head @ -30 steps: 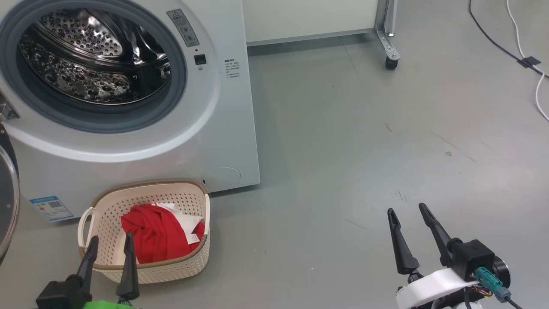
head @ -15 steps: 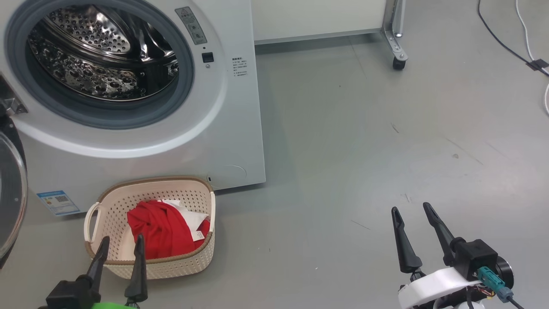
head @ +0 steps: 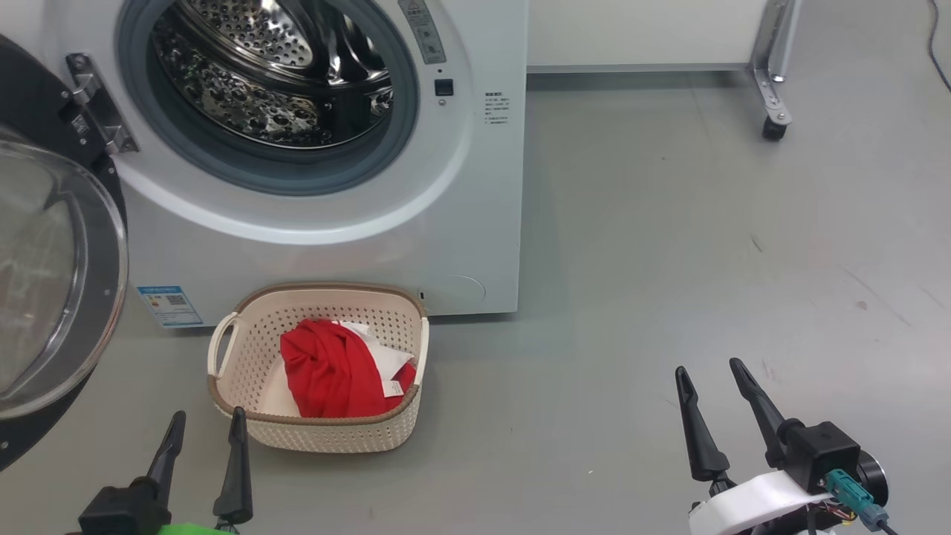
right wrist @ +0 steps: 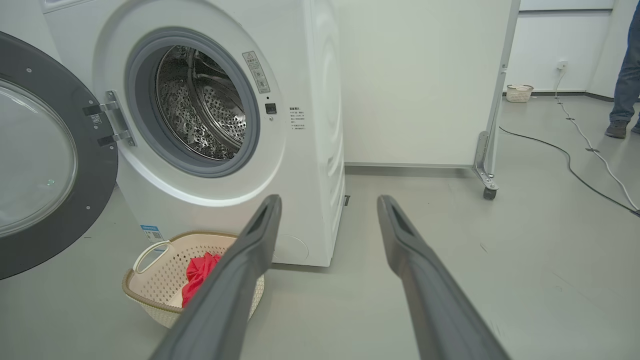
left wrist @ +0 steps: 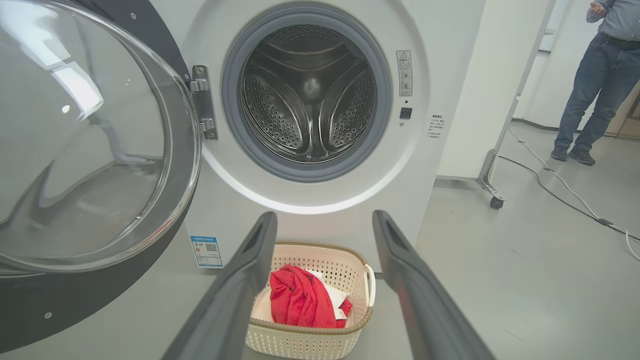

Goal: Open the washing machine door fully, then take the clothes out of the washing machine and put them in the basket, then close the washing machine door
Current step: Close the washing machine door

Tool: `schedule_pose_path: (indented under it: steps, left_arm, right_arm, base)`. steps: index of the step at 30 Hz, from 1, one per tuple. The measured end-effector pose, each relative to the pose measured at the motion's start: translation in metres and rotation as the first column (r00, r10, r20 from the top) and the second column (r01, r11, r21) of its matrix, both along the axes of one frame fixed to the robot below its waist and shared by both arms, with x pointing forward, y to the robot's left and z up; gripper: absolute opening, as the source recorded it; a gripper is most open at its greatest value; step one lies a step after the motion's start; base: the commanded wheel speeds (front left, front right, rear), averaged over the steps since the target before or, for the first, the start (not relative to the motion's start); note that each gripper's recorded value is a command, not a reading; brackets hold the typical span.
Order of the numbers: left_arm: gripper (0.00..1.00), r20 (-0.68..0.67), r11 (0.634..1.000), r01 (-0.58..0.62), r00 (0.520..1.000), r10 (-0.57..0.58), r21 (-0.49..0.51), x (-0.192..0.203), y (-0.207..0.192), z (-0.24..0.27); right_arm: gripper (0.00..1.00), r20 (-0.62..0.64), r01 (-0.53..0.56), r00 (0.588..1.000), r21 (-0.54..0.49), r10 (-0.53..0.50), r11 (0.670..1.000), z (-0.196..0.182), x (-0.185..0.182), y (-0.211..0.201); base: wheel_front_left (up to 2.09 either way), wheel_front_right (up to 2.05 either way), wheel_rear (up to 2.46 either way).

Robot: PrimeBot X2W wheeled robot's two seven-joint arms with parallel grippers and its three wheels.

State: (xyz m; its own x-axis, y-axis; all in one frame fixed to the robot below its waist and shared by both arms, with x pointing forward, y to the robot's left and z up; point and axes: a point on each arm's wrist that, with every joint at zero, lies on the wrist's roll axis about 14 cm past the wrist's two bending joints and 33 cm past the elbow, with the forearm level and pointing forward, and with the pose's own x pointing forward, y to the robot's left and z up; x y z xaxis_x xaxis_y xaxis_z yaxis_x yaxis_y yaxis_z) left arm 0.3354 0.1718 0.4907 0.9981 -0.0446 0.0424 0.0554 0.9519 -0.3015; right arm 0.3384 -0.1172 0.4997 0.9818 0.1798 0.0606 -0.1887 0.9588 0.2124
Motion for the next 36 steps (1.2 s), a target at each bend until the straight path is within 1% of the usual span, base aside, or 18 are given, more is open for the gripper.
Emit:
schedule_pose_path:
  steps: [9,19,20,21,22,26,36]
  left_arm:
    - [1.00,-0.004,0.991,-0.135,0.991,0.135,0.004,-0.022,0.041,-0.002]
    - [1.00,-0.007,0.962,-0.271,0.963,0.271,0.026,-0.056,0.081,-0.004]
    - [1.00,-0.007,0.962,-0.271,0.963,0.271,0.026,-0.056,0.081,-0.004]
    - [1.00,-0.007,0.954,-0.298,0.955,0.298,0.028,-0.064,0.089,-0.004]
    - [1.00,-0.007,0.954,-0.298,0.955,0.298,0.028,-0.064,0.089,-0.004]
    - [1.00,-0.004,0.937,-0.347,0.938,0.347,0.038,-0.079,0.103,-0.003]
    - [1.00,0.002,0.887,-0.460,0.888,0.460,0.034,-0.114,0.129,-0.003]
  right_arm:
    - [1.00,-0.003,-0.137,0.991,0.002,0.137,0.991,-0.001,0.010,0.042]
    - [1.00,0.000,-0.279,0.960,0.003,0.279,0.960,0.001,0.016,0.089]
    - [1.00,0.000,-0.279,0.960,0.003,0.279,0.960,0.001,0.016,0.089]
    - [1.00,0.002,-0.307,0.952,0.004,0.307,0.952,0.002,0.016,0.099]
    - [1.00,0.002,-0.307,0.952,0.004,0.307,0.952,0.002,0.016,0.099]
    - [1.00,0.005,-0.360,0.933,0.006,0.360,0.933,0.004,0.015,0.118]
    - [1.00,0.008,-0.479,0.878,0.009,0.479,0.878,0.006,0.008,0.160]
  base:
    - [0.00,0.00,0.00]
    - [0.00,0.00,0.00]
    - [0.00,0.00,0.00]
    - [0.00,0.00,0.00]
    - [0.00,0.00,0.00]
    - [0.00,0.00,0.00]
    - [0.00,0.00,0.00]
